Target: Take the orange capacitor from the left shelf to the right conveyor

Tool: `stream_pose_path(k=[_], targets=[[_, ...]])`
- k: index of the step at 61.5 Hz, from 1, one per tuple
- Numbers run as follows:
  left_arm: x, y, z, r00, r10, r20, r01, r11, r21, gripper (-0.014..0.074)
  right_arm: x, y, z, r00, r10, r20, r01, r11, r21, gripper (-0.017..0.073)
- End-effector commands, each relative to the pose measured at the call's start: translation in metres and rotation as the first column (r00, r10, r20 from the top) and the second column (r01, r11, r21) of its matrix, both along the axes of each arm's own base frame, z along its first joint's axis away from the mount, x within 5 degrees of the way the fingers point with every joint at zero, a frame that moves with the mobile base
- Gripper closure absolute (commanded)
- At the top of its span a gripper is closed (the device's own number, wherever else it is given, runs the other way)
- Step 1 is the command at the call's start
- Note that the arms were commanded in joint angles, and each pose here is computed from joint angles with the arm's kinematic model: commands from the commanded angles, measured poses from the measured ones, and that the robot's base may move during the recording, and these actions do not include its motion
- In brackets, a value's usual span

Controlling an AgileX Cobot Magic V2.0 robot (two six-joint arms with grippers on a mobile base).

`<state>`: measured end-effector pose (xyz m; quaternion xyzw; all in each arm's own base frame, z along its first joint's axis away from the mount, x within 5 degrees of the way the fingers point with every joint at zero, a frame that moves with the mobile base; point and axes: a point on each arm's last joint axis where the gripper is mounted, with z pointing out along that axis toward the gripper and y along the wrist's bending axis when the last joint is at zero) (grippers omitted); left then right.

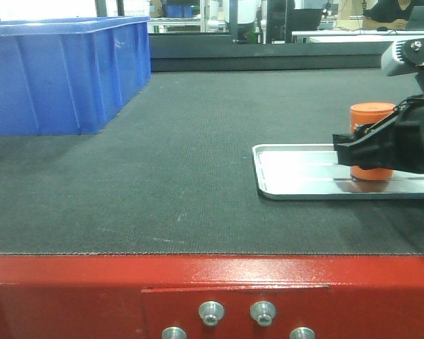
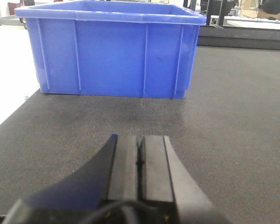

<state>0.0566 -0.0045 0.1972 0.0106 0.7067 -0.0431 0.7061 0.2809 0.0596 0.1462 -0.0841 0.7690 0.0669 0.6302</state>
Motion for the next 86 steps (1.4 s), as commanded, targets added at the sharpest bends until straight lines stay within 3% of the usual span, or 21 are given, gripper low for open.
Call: stream_pose_path(k=[1, 18, 39, 47, 62, 86], targets=[[-0.001, 0.001, 0.009, 0.995, 0.008, 0.098, -0.007, 1.0, -0.011, 0.072, 0.005, 0.001, 0.023, 0.991, 0.001, 0.13, -0.008, 0.999, 0.052, -0.0069], [-0.001, 0.001, 0.009, 0.995, 0.008, 0.098, -0.007, 1.0, -0.011, 0.072, -0.006, -0.001, 0.051, 0.995, 0.0, 0.098, -0.004, 0.999, 0.047, -0.0062], [-0.001, 0.001, 0.009, 0.995, 0.008, 0.098, -0.007, 1.0, -0.011, 0.072, -0.058, -0.013, 0.132, 0.984, -0.013, 0.177, -0.003, 0.996, 0.089, -0.0052], [-0.001, 0.001, 0.009, 0.995, 0.008, 0.098, -0.007, 1.0, -0.011, 0.072, -0.085, -0.019, 0.149, 0.992, -0.022, 0.126, 0.008, 0.993, 0.115, 0.0086], [-0.001, 0.001, 0.009, 0.995, 0.008, 0.098, -0.007, 1.0, -0.011, 0.072, -0.136, -0.03, 0.169, 0.995, -0.028, 0.098, 0.017, 0.994, 0.111, 0.0507], [-0.001, 0.001, 0.009, 0.995, 0.008, 0.098, -0.007, 1.0, -0.011, 0.072, -0.17, -0.037, 0.184, 0.983, -0.032, 0.182, 0.009, 0.992, 0.129, 0.0504]])
